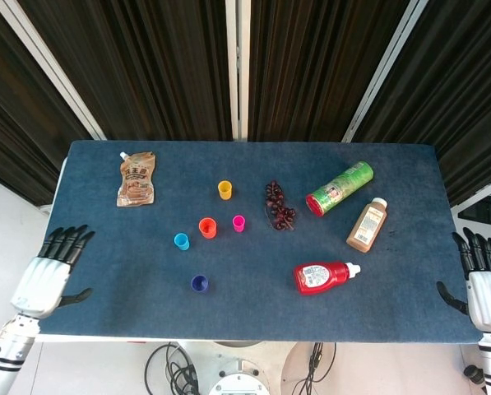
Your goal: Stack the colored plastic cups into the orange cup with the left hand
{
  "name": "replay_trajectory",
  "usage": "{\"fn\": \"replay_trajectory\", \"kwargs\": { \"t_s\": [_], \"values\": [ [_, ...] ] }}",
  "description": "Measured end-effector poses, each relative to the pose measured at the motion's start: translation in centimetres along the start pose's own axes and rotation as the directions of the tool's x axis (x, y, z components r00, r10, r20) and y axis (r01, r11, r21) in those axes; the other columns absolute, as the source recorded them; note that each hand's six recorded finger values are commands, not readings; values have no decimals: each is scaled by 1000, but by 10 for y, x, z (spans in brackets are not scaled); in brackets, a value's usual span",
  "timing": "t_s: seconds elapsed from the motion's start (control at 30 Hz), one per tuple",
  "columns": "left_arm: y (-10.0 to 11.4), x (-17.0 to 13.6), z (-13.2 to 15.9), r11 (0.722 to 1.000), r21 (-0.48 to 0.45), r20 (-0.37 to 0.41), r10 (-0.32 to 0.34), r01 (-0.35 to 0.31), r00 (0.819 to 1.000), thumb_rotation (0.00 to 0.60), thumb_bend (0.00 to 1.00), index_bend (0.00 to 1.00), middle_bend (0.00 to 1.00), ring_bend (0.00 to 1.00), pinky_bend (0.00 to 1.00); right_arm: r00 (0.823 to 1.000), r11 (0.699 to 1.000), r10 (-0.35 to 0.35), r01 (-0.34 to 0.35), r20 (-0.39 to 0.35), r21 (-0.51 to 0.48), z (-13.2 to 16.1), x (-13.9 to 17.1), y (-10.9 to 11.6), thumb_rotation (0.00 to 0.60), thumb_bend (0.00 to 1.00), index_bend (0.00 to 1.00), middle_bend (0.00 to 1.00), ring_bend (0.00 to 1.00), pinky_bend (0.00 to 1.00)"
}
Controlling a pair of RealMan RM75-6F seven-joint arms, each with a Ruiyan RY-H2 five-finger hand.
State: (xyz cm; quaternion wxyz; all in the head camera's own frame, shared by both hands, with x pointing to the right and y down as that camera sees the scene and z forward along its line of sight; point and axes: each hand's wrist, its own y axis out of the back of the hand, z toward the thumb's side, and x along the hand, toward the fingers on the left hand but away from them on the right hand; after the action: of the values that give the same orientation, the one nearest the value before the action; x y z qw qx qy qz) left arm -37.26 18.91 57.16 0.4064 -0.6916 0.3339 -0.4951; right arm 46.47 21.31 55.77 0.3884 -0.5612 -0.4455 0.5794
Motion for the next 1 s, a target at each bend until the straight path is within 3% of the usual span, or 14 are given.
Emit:
{"fn": "replay_trajectory", "kwargs": {
  "t_s": [0.13,0.23,0.5,0.73,1.0],
  "values": [
    [-8,15,31,999,6,113,-48,48,992,600,105,55,24,0,58,1000,1000,0,0,14,-5,-3,1,0,600,169,0,0,0,0],
    [-17,28,56,996,28,199,-91,87,976,600,105,56,24,0,72,1000,1000,3,-3,14,-2,-3,1,-1,600,170,0,0,0,0],
    [-48,54,127,983,64,388,-184,172,903,600,110,94,55,0,118,1000,1000,-3,3,5,-16,-3,4,3,600,170,0,0,0,0],
    [-75,72,160,976,64,461,-213,207,862,600,123,153,100,22,192,1000,1000,8,-8,11,-13,-8,7,4,600,170,0,0,0,0],
    [-92,85,165,968,113,452,-253,226,856,600,137,183,127,50,220,999,1000,-2,3,38,-24,-14,12,7,600,203,0,0,0,0]
  ]
}}
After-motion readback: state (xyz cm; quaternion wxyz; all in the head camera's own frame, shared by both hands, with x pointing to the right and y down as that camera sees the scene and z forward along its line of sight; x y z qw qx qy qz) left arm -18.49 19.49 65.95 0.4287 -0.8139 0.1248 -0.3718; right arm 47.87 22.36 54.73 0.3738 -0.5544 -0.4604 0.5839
